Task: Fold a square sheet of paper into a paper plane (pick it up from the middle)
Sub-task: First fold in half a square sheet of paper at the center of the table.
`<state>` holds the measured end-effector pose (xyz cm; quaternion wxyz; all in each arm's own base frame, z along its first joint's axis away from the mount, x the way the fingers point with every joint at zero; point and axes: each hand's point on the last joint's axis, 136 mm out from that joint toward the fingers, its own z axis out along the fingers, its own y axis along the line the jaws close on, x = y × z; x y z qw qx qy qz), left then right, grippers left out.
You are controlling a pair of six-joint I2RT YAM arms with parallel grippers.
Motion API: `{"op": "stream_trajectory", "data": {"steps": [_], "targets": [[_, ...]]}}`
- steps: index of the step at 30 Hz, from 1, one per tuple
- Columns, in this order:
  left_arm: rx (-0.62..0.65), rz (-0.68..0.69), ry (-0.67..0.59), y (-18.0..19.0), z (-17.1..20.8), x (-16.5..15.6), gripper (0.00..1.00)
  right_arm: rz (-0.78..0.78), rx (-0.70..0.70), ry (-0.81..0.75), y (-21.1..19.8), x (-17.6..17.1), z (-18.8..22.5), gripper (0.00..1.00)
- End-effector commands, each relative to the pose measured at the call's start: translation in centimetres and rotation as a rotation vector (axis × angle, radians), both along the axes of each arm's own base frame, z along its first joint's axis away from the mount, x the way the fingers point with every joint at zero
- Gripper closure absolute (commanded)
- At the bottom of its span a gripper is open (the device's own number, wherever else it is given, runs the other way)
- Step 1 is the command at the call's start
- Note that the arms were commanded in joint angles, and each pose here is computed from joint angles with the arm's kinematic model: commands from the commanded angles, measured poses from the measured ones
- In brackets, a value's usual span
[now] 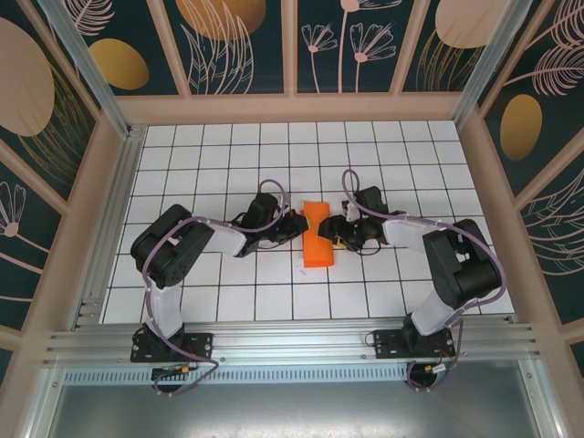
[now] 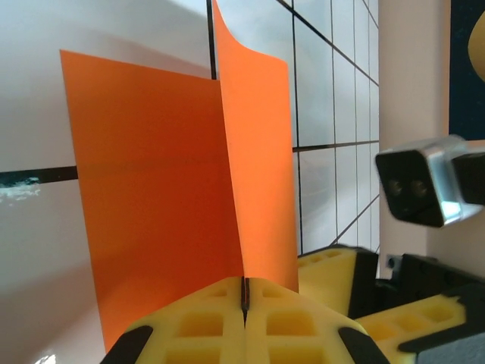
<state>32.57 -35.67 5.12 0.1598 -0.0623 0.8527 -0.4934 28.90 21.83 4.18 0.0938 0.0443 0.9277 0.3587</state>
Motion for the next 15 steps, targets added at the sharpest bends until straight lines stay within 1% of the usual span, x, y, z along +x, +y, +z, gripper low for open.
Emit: {"op": "stream_trajectory", "data": {"steps": [1,5,12,15], "targets": [[0.014,0.006,0.027,-0.1,-1.2,-0.5,1.0,0.02,-0.055,-0.061,-0.6,1.1,0.8,0.36],[0.025,0.013,0.051,-0.1,-1.9,-0.6,1.0,0.055,-0.07,-0.063,-0.4,1.4,0.4,0.41],[0.065,0.032,0.084,0.3,-3.1,-0.6,1.0,0.066,-0.067,-0.04,-0.1,1.5,-0.5,0.48],[0.078,0.037,0.089,0.4,-3.4,-0.5,1.0,0.071,-0.07,-0.032,-0.1,1.4,-0.8,0.49]]}}
